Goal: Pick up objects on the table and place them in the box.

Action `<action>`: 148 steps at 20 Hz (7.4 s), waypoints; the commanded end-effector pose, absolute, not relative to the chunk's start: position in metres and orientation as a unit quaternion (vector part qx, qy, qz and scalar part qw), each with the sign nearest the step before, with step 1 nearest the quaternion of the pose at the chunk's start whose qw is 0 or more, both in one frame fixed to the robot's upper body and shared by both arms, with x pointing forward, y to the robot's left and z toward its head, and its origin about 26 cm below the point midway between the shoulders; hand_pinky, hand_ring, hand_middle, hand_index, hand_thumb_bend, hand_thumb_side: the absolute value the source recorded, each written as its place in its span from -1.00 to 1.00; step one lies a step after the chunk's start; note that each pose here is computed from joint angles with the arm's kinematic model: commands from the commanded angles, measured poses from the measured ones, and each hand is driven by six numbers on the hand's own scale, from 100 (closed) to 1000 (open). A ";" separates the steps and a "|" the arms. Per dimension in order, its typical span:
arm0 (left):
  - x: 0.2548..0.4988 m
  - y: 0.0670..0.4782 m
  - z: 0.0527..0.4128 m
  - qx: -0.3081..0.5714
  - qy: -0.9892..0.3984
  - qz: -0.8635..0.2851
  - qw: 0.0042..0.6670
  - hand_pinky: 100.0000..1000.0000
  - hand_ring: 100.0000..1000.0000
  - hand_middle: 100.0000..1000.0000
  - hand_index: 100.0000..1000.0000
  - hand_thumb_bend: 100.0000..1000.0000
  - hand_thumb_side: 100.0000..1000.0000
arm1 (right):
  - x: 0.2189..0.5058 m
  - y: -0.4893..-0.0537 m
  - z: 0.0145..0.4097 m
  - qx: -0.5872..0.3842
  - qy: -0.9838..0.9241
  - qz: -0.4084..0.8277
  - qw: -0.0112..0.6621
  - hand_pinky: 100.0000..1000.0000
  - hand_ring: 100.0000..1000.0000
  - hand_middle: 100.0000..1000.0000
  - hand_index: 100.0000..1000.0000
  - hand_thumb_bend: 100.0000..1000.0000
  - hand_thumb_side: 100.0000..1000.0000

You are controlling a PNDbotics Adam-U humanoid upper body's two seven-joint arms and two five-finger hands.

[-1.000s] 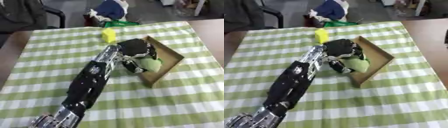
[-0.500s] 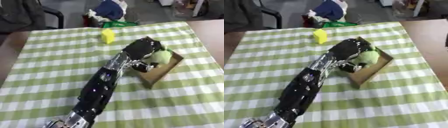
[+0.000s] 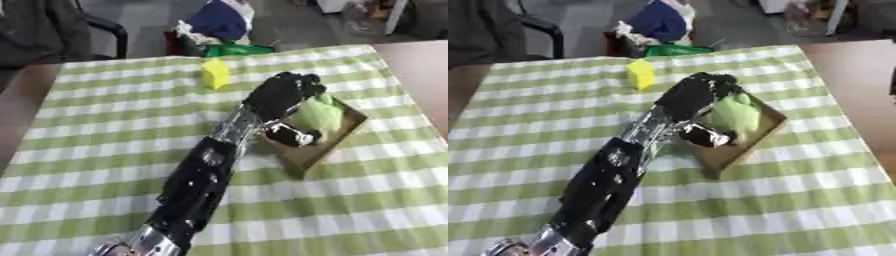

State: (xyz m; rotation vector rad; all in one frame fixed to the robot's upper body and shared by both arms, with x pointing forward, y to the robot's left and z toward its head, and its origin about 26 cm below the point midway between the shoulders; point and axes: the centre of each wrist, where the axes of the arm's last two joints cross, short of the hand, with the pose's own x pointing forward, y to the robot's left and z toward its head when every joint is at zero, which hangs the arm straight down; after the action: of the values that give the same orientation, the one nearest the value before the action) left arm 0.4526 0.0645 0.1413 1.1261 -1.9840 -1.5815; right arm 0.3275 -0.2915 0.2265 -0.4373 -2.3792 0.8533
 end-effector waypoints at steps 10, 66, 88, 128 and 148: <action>0.467 0.099 0.209 0.450 -0.703 -0.502 0.226 0.64 0.56 0.61 0.81 0.87 0.03 | 0.325 -0.294 0.234 -0.168 -0.891 0.321 0.273 0.70 0.56 0.36 0.93 -1.00 -0.22; 0.520 0.267 0.195 0.480 -0.550 -0.339 0.594 0.26 0.02 0.15 0.67 -0.43 -0.74 | 0.328 -0.284 0.235 -0.157 -0.886 0.348 0.262 0.72 0.57 0.35 0.94 -1.00 -0.22; 0.510 0.200 0.253 0.409 -0.671 -0.491 0.376 0.23 -0.14 -0.08 0.54 -0.71 -1.00 | 0.328 -0.287 0.235 -0.156 -0.889 0.340 0.263 0.71 0.57 0.35 0.94 -1.00 -0.24; 0.410 0.287 0.234 0.199 -0.888 -0.280 0.307 0.31 0.09 0.11 0.67 -0.49 0.00 | 0.325 -0.285 0.224 -0.132 -0.882 0.358 0.276 0.72 0.58 0.34 0.94 -1.00 -0.26; 0.375 0.288 0.184 0.134 -0.895 -0.193 0.379 0.27 0.06 0.07 0.66 -0.58 0.08 | 0.320 -0.263 0.206 -0.083 -0.857 0.428 0.275 0.72 0.58 0.35 0.95 -1.00 -0.29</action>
State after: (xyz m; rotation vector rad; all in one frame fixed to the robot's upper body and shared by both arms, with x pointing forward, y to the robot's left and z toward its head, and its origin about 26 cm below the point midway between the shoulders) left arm 0.3778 0.2847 0.1719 0.3212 -2.2560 -0.4966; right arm 0.3232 -0.2638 0.1968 -0.2072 -2.2775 1.1209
